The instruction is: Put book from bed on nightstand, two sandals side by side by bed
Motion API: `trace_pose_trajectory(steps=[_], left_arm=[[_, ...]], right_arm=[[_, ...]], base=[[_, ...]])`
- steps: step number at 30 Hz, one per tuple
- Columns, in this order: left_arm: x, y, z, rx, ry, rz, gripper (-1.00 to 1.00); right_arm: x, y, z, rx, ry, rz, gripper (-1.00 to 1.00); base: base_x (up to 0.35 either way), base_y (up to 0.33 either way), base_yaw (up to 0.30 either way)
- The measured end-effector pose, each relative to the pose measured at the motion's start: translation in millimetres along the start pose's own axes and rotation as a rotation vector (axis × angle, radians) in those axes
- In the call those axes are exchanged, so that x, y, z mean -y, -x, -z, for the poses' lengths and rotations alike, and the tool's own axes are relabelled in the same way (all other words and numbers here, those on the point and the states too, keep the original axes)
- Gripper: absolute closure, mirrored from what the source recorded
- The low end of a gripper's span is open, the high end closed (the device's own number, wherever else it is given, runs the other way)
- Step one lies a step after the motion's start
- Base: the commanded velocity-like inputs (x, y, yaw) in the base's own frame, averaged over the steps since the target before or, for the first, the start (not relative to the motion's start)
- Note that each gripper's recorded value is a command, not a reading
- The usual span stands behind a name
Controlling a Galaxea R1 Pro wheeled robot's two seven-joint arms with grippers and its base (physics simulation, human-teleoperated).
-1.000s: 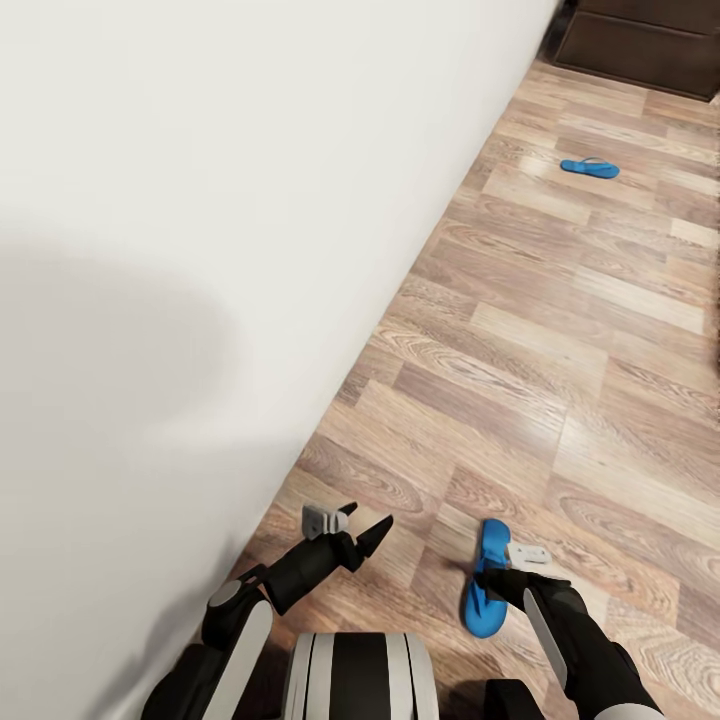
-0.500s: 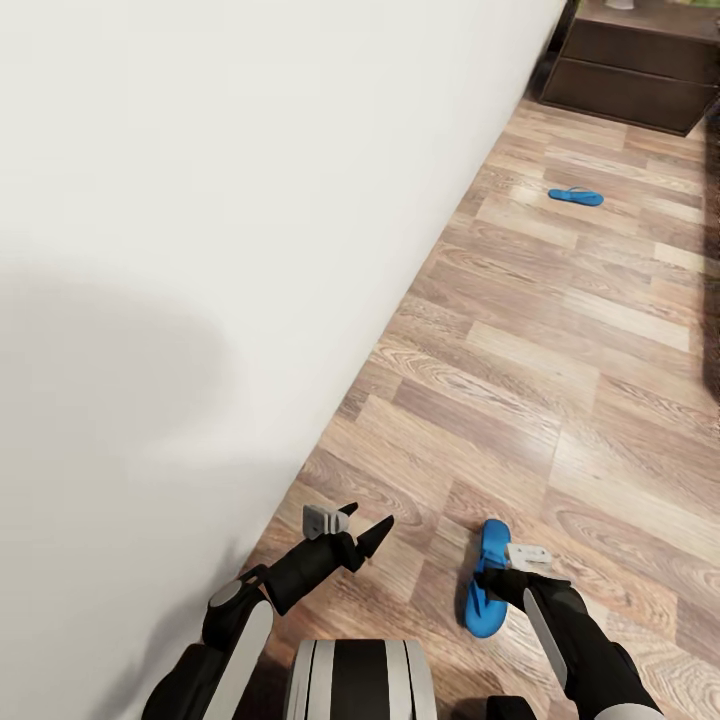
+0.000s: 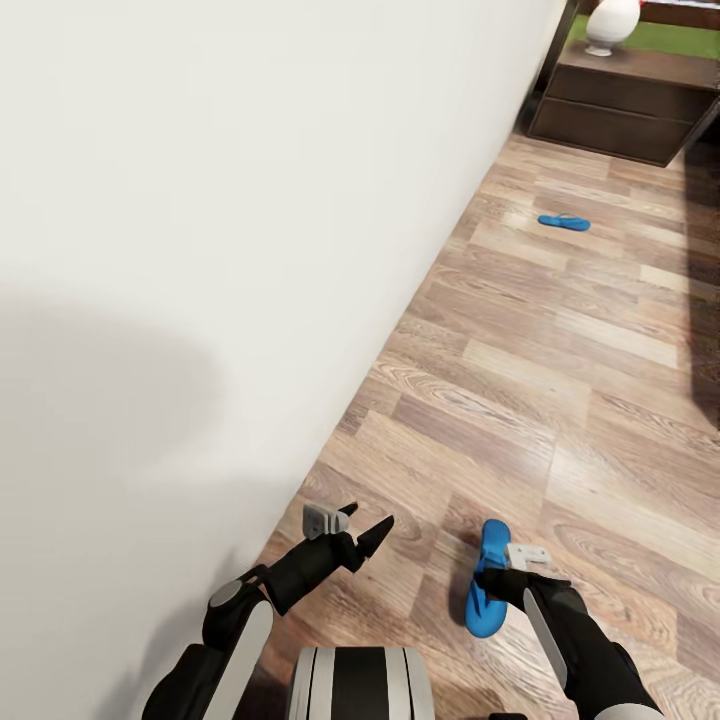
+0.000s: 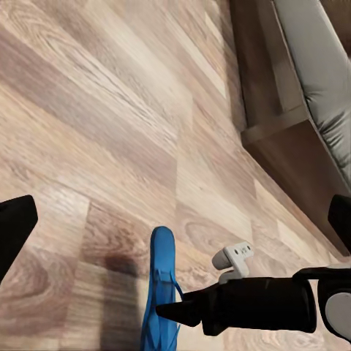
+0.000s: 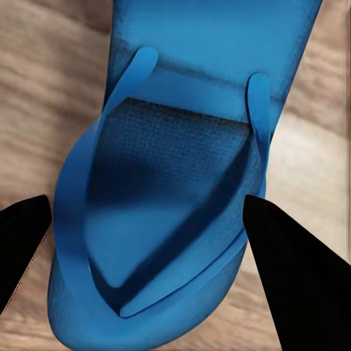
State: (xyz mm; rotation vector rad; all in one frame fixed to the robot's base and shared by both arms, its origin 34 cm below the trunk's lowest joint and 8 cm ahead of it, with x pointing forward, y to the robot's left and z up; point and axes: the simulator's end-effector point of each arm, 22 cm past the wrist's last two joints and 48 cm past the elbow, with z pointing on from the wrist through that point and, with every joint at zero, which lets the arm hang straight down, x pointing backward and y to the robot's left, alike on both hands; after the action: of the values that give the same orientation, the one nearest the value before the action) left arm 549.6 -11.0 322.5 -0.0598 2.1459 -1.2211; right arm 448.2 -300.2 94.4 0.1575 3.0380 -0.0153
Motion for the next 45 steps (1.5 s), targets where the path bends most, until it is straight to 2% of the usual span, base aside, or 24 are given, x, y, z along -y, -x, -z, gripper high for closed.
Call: trace_pose_trajectory(steps=[24,29,32,36,41,45], left_arm=[[31.1,36.1,9.6,0.053,-0.025,-0.077,-1.0],[35.8,44.2,13.0,0.065,-0.027,-0.092,-1.0],[36.3,44.8,14.5,0.064,-0.023,-0.096,-1.0],[33.1,41.4,16.4,0.055,-0.012,-0.095,-1.0],[34.3,44.1,18.4,0.056,-0.001,-0.107,-1.0],[20.7,32.3,19.1,0.026,0.052,-0.116,-1.0]], right_arm=[[-2.2,42.6,37.1,0.101,0.013,-0.007,1.0],[3.6,53.8,46.7,0.128,0.009,-0.013,1.0],[15.2,60.1,52.7,0.142,-0.006,-0.014,1.0],[57.0,72.8,65.2,0.167,-0.045,0.006,1.0],[68.4,83.9,77.9,0.191,-0.009,0.018,1.0],[100.2,95.2,93.5,0.211,-0.018,0.042,1.0]], base=[[0.0,0.0,0.0],[0.0,0.0,0.0],[0.0,0.0,0.0],[0.0,0.0,0.0],[0.0,0.0,0.0],[0.0,0.0,0.0]])
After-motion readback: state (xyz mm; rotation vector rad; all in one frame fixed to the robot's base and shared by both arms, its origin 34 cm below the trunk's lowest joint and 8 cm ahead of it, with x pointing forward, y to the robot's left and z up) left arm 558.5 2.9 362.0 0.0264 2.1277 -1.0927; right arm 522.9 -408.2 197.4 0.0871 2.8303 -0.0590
